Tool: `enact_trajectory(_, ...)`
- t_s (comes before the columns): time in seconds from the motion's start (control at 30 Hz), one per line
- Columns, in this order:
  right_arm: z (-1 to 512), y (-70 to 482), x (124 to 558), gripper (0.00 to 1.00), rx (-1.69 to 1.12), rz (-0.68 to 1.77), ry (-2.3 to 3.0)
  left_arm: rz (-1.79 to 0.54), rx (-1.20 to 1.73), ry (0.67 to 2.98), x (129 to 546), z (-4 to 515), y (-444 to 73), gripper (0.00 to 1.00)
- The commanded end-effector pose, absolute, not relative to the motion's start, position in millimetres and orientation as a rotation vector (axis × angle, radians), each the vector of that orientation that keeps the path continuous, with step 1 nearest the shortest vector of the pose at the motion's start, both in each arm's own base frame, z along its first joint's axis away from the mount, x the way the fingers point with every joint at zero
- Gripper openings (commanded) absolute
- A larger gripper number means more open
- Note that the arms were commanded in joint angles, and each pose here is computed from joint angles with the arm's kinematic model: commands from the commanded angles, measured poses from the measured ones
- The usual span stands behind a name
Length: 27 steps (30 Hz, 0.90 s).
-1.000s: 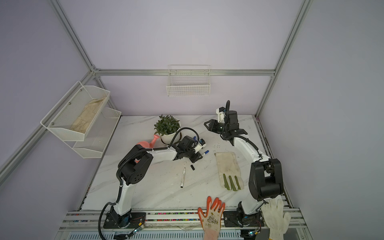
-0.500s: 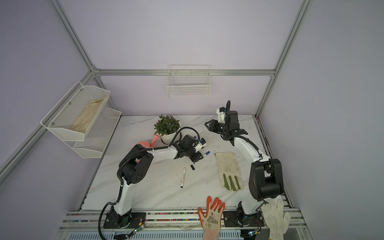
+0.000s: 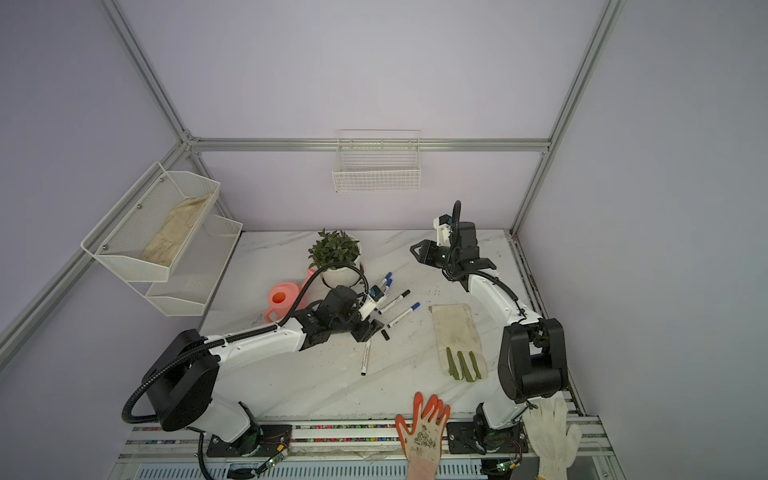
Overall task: Insert the pens into the pen caps
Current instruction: 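Lower the capped marker with the left gripper beside the other markers, then move the left gripper down onto a white marker with black tip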
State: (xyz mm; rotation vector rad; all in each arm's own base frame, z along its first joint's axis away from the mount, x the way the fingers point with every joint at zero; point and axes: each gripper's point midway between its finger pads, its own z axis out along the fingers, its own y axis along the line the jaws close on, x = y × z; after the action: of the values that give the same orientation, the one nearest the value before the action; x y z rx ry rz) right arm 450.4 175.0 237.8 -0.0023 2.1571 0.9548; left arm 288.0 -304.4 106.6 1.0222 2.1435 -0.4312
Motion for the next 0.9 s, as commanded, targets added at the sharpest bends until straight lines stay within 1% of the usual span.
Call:
enact_trajectory(0.0, 237, 171, 449, 0.41, -0.003, 0.936, 2.169, -0.329, 0.944, 2.248, 274, 77, -275, 0.65)
enact_trajectory(0.17, 234, 169, 450, 0.40, -0.003, 0.914, 2.182, -0.327, 0.963, 2.318, 271, 67, -276, 0.69)
enact_trajectory(0.27, 234, 168, 450, 0.40, -0.005, 0.906, 2.183, -0.288, 0.969, 2.417, 269, 50, -273, 0.69)
enact_trajectory(0.43, 230, 168, 449, 0.40, 0.001, 0.907, 2.192, -0.215, 0.982, 2.556, 257, 27, -262, 0.66)
enact_trajectory(0.5, 230, 168, 450, 0.40, 0.000, 0.909, 2.190, -0.168, 0.979, 2.610, 254, 22, -255, 0.58)
enact_trajectory(0.6, 230, 168, 449, 0.40, 0.002, 0.906, 2.192, -0.127, 0.956, 2.652, 249, 21, -245, 0.39)
enact_trajectory(0.67, 231, 167, 449, 0.40, 0.001, 0.903, 2.189, -0.118, 0.923, 2.669, 248, 24, -241, 0.33)
enact_trajectory(0.77, 234, 167, 448, 0.40, -0.003, 0.903, 2.183, -0.116, 0.889, 2.693, 247, 25, -235, 0.32)
enact_trajectory(0.87, 235, 168, 447, 0.40, -0.008, 0.906, 2.181, -0.126, 0.874, 2.679, 251, 28, -235, 0.33)
